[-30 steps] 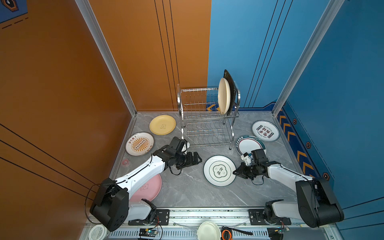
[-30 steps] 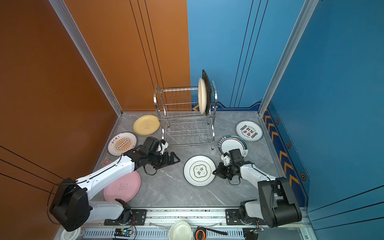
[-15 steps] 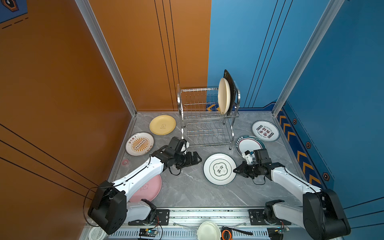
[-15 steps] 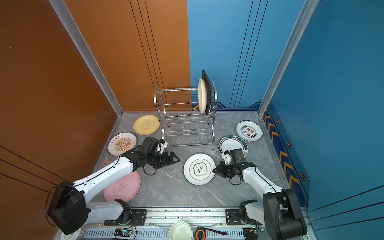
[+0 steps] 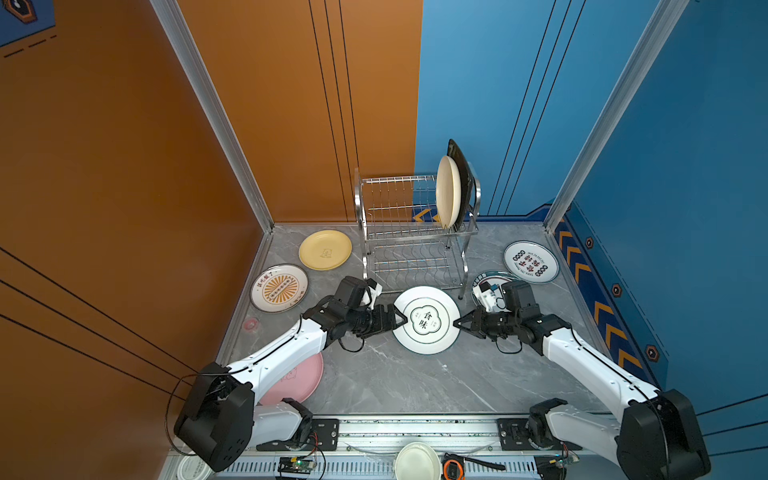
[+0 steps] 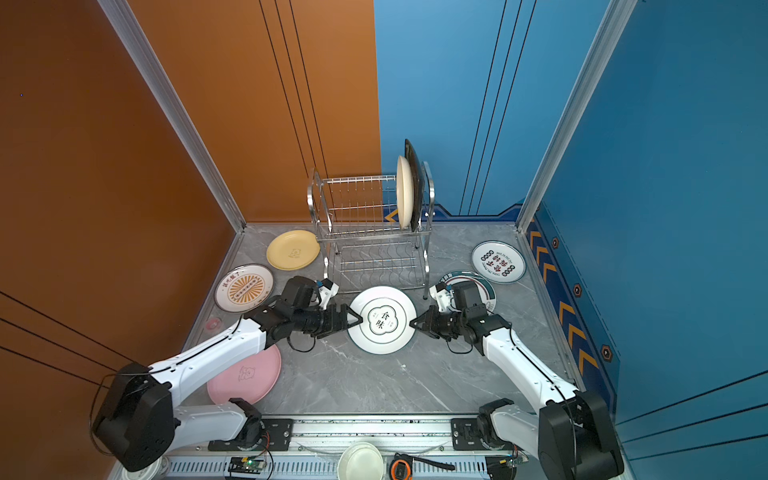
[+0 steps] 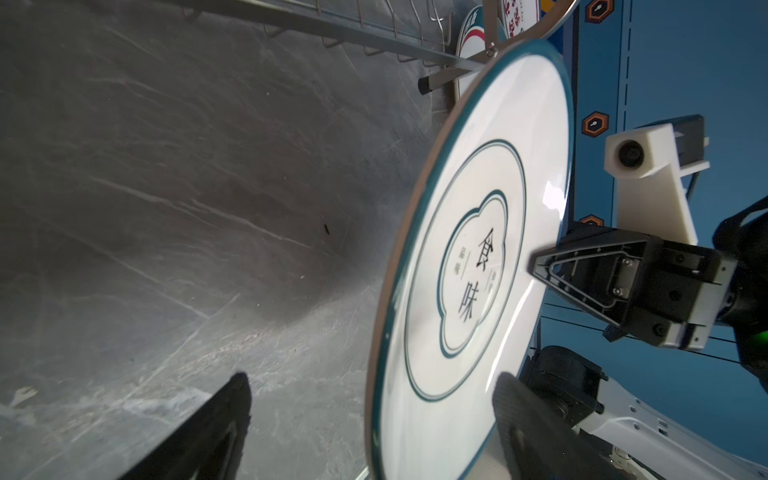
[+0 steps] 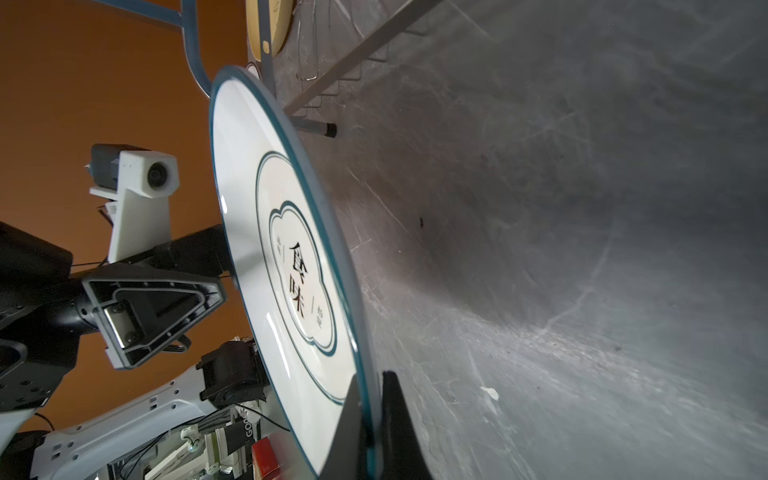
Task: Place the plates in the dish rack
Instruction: 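Tilt the white plate upright between both grippers, left gripper pinching its rim, then carry the upright white plate toward the rack with the right gripper while the left releases, then lower the white plate into the rack slot beside the cream plate with the right gripper, then open the right gripper and lift it off the white plate, then move the left gripper to the pink plate while the right withdraws from the rack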
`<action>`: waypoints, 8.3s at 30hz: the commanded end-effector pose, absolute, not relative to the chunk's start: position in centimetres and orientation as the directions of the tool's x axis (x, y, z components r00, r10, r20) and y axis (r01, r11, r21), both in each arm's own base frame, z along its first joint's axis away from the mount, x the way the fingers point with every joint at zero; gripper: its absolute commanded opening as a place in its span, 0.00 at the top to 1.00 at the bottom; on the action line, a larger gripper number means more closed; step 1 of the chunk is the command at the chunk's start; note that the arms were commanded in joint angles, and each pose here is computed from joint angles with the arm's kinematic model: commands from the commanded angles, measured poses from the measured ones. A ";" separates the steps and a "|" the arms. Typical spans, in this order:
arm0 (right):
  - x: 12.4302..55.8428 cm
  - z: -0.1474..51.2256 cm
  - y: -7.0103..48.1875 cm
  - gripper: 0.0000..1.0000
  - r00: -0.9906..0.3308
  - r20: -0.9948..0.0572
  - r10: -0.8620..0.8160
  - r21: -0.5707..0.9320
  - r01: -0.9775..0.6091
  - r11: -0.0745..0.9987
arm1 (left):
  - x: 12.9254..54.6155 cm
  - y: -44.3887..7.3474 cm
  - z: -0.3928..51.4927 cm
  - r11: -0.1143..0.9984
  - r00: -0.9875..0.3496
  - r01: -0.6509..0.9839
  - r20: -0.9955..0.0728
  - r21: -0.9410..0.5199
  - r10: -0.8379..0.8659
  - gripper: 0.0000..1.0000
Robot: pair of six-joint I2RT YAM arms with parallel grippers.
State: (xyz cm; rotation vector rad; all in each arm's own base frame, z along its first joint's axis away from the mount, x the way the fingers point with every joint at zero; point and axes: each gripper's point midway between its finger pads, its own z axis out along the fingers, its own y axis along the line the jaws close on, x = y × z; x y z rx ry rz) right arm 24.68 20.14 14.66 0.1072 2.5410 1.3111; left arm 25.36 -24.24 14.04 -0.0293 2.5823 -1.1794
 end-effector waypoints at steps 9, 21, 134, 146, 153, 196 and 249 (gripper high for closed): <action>26.4 18.9 24.0 1.00 -0.954 -0.276 0.117 0.846 -0.183 0.500 | 26.1 -23.8 17.4 0.558 -0.925 0.152 -0.317 -0.816 -0.212 0.45; 27.2 21.2 26.2 0.89 -0.946 -0.319 0.060 0.865 -0.264 0.427 | 26.1 -23.1 18.4 0.518 -0.917 0.136 -0.305 -0.845 -0.258 0.97; 46.7 47.2 24.7 1.00 -0.145 -0.968 -0.203 -0.237 0.272 0.933 | 26.9 -14.7 18.2 0.783 -0.839 0.026 -0.440 -0.622 -0.321 0.02; 48.1 44.5 23.7 1.00 -0.200 -0.960 -0.194 -0.247 0.287 0.926 | 26.7 -14.6 18.1 0.784 -0.840 0.020 -0.436 -0.621 -0.324 0.02; 48.8 42.8 23.6 1.00 -0.227 -0.958 -0.175 -0.236 0.274 0.932 | 26.7 -14.5 18.1 0.785 -0.839 0.017 -0.435 -0.619 -0.325 0.02; 44.4 45.8 23.0 0.48 -0.222 -0.970 -0.103 -0.144 0.176 0.974 | 26.4 -14.3 18.4 0.788 -0.831 0.010 -0.443 -0.616 -0.336 0.02; 32.8 31.4 18.8 0.03 -0.670 -0.737 0.085 0.224 -0.124 0.967 | 20.0 10.9 10.3 0.616 -0.565 -0.786 -0.339 -0.056 -0.752 0.02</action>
